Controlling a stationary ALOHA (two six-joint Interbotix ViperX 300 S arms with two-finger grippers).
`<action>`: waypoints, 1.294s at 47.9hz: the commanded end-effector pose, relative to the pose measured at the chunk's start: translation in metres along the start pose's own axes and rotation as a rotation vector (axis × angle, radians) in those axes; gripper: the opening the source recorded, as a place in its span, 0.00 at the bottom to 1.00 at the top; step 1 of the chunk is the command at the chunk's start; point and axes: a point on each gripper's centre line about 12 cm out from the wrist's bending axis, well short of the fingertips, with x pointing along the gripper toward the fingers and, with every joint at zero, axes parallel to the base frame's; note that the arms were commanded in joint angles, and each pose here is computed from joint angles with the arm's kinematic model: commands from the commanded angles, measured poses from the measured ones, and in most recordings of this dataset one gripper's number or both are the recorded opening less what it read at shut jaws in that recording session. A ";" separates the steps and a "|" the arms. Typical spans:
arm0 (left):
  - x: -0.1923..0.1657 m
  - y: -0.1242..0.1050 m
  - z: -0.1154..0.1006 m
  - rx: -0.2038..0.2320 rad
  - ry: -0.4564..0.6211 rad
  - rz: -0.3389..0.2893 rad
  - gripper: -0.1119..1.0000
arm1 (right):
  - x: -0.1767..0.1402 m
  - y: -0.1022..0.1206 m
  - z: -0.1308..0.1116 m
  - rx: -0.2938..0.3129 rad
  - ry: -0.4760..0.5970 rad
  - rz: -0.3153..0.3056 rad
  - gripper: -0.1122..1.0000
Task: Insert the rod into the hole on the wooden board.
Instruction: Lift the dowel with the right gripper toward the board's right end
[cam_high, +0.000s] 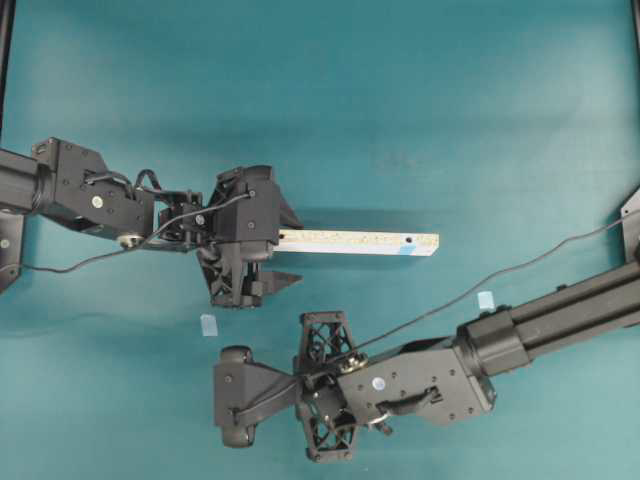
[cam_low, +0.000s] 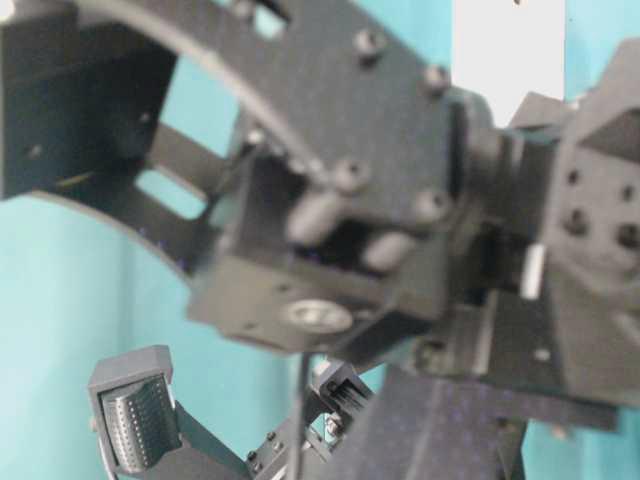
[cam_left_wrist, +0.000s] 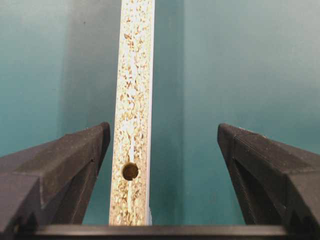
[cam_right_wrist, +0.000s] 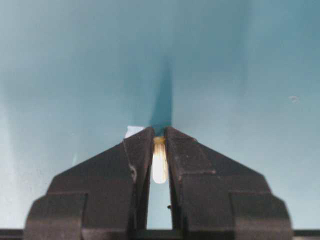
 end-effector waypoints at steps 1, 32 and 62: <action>-0.003 -0.001 0.008 -0.001 -0.029 -0.002 1.00 | -0.040 0.002 0.018 -0.005 -0.090 0.029 0.19; 0.003 -0.001 0.008 0.000 -0.026 -0.002 1.00 | -0.127 -0.035 0.031 0.002 -0.308 0.062 0.19; 0.011 0.007 0.009 0.005 -0.057 0.017 0.97 | -0.160 -0.069 -0.002 0.017 -0.442 0.119 0.19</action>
